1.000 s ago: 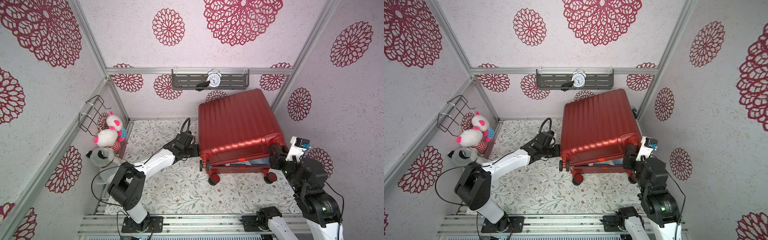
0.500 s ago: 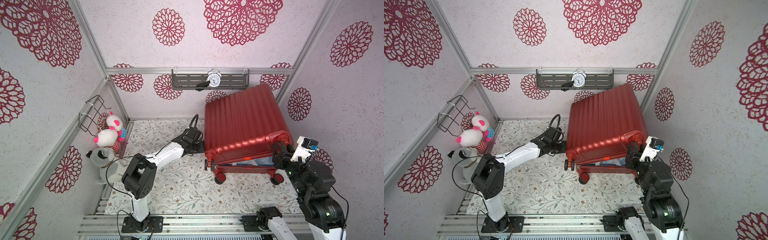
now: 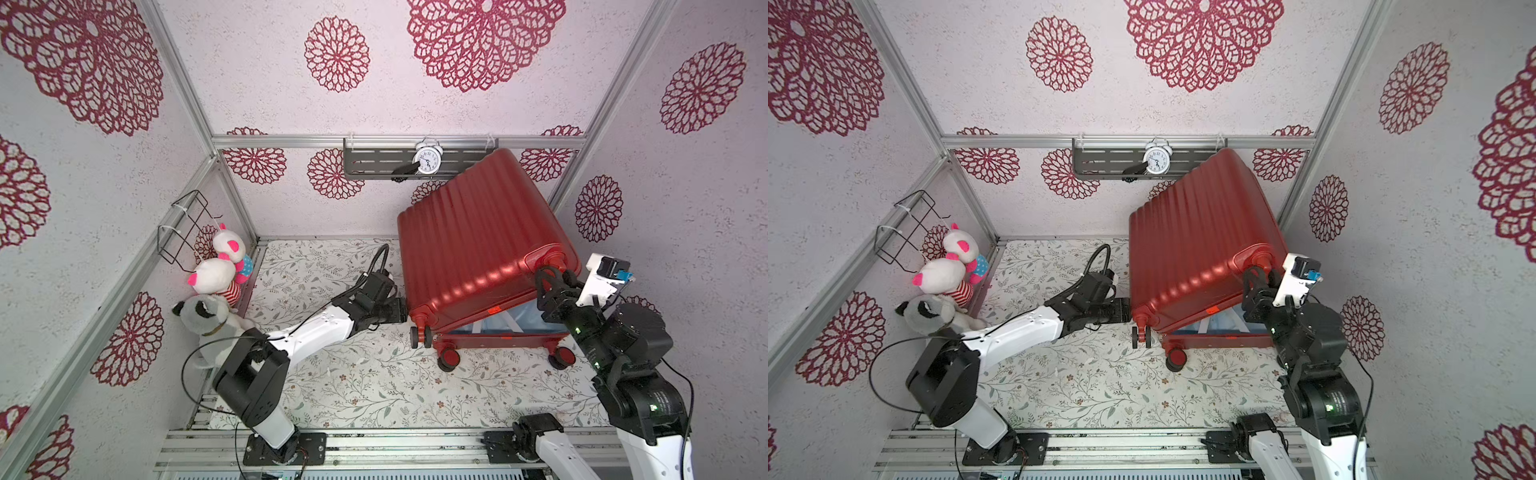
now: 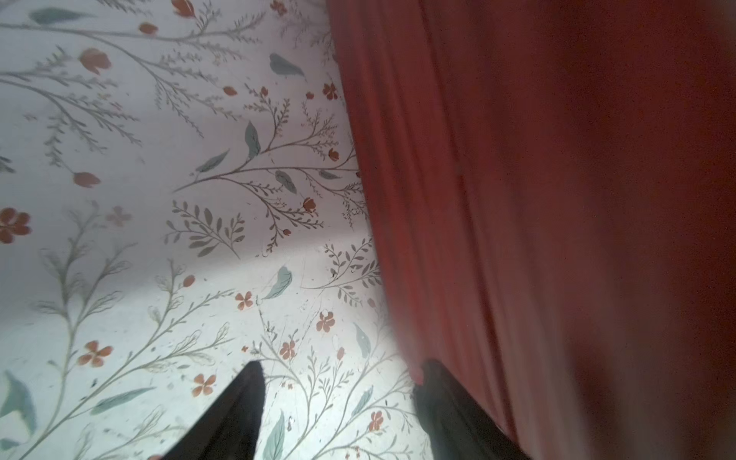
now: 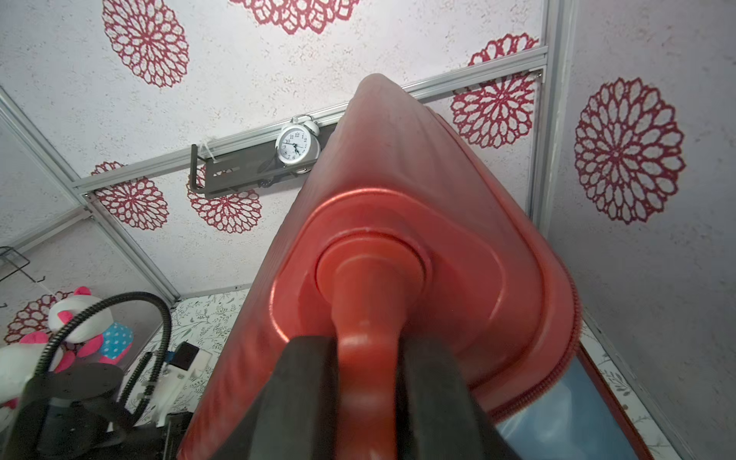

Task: Open the suitcase zippers
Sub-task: Open the suitcase at the corner of the board.

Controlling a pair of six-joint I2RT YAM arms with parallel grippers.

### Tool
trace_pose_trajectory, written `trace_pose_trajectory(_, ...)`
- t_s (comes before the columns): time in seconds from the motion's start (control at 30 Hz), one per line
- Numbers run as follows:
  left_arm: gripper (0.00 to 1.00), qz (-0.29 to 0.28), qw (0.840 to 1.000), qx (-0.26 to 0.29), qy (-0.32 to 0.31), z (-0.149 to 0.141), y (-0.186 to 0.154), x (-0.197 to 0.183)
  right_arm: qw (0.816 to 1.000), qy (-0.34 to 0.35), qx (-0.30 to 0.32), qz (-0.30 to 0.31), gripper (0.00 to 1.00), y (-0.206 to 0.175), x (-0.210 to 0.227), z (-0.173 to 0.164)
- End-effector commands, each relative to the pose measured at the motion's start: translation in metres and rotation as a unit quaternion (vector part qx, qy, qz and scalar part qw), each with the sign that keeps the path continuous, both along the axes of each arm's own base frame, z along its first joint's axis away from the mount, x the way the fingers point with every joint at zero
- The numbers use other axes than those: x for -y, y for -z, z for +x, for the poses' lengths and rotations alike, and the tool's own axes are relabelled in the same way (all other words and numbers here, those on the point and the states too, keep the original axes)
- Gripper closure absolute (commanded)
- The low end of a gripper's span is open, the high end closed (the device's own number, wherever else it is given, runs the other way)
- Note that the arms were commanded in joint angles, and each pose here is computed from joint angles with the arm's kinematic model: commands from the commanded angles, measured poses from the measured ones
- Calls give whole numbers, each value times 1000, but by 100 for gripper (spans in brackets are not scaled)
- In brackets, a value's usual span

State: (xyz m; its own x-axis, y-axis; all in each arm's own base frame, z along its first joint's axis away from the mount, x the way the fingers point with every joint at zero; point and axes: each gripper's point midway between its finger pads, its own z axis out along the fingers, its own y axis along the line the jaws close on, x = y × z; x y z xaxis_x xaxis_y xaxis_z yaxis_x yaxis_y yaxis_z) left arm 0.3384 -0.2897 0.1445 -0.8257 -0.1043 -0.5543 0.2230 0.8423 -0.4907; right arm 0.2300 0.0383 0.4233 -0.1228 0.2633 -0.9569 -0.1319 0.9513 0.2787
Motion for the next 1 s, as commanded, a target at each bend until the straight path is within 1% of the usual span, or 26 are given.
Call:
trace_pose_trajectory(0.0, 33, -31, 998, 53, -11, 1, -37, -16, 989, -105, 104, 20, 100, -58, -33, -25)
trace_pose_trajectory(0.13, 33, -46, 996, 71, -24, -10, -57, -35, 986, -125, 109, 25, 100, -60, -40, -26)
trace_pose_trajectory(0.27, 32, -64, 993, 98, -27, -18, -86, -42, 978, -168, 121, 38, 100, -67, -54, -31)
trace_pose_trajectory(0.47, 32, -74, 990, 115, -15, -11, -111, -36, 961, -218, 145, 91, 100, -78, -67, -37)
trace_pose_trajectory(0.6, 33, -88, 988, 125, -10, -3, -125, -27, 954, -227, 156, 118, 100, -81, -69, -38)
trace_pose_trajectory(0.77, 33, -83, 988, 128, -5, 14, -130, -17, 946, -239, 163, 144, 100, -86, -71, -39)
trace_pose_trajectory(0.97, 33, -79, 990, 117, 0, 33, -119, -7, 937, -255, 171, 169, 100, -97, -74, -38)
